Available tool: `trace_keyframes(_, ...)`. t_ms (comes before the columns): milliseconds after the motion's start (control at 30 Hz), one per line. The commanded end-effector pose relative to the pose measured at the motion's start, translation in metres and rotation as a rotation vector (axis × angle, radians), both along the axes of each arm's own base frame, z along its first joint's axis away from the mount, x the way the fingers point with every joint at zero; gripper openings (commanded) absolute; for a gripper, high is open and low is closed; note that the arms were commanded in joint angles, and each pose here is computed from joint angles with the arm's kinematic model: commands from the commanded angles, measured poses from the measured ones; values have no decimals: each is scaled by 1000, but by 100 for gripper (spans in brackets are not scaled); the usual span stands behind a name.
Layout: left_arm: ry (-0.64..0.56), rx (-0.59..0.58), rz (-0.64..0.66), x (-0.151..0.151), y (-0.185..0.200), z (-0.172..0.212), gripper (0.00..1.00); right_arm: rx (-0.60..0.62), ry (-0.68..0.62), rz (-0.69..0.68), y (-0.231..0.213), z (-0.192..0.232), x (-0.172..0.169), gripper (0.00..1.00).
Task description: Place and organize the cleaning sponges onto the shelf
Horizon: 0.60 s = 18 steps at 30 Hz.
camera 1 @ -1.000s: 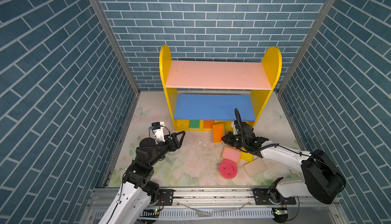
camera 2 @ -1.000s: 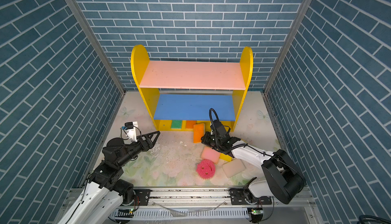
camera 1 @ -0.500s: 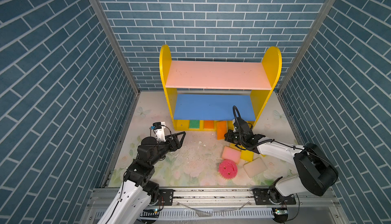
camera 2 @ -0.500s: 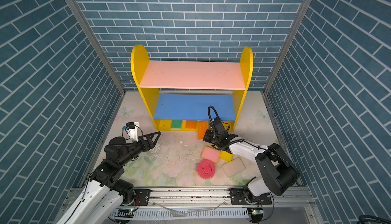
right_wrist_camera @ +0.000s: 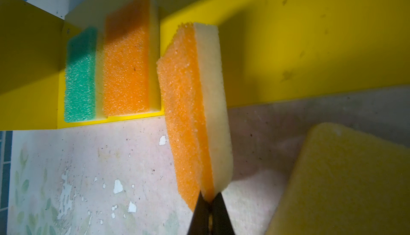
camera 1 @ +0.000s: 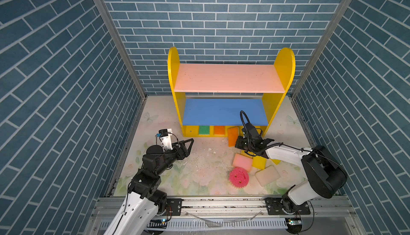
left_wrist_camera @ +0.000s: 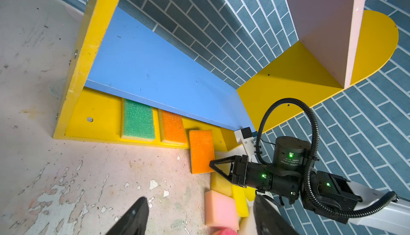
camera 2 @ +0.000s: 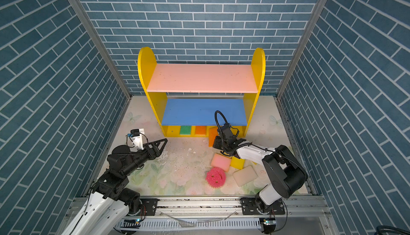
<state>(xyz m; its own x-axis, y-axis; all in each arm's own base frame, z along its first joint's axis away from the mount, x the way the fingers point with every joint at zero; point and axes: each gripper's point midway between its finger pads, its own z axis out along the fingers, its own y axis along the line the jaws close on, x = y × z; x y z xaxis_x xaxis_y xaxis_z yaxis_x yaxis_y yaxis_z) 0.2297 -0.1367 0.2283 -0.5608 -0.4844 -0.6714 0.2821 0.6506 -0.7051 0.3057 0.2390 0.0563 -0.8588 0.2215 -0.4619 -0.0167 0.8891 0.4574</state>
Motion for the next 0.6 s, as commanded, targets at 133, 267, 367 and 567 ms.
trace_keyframes(133, 0, 20, 13, -2, 4, -3, 76, -15, -62, -98, -13, 6, 18, 31)
trace_keyframes(267, 6, 18, 17, -2, 4, -6, 76, -36, -71, -134, -25, 5, 13, 38)
trace_keyframes(367, 10, 14, 15, -1, 4, -8, 76, -41, -78, -148, -31, 8, 10, 41)
trace_keyframes(567, 14, 18, 15, -2, 4, -11, 76, -31, -90, -136, -32, 28, -6, 42)
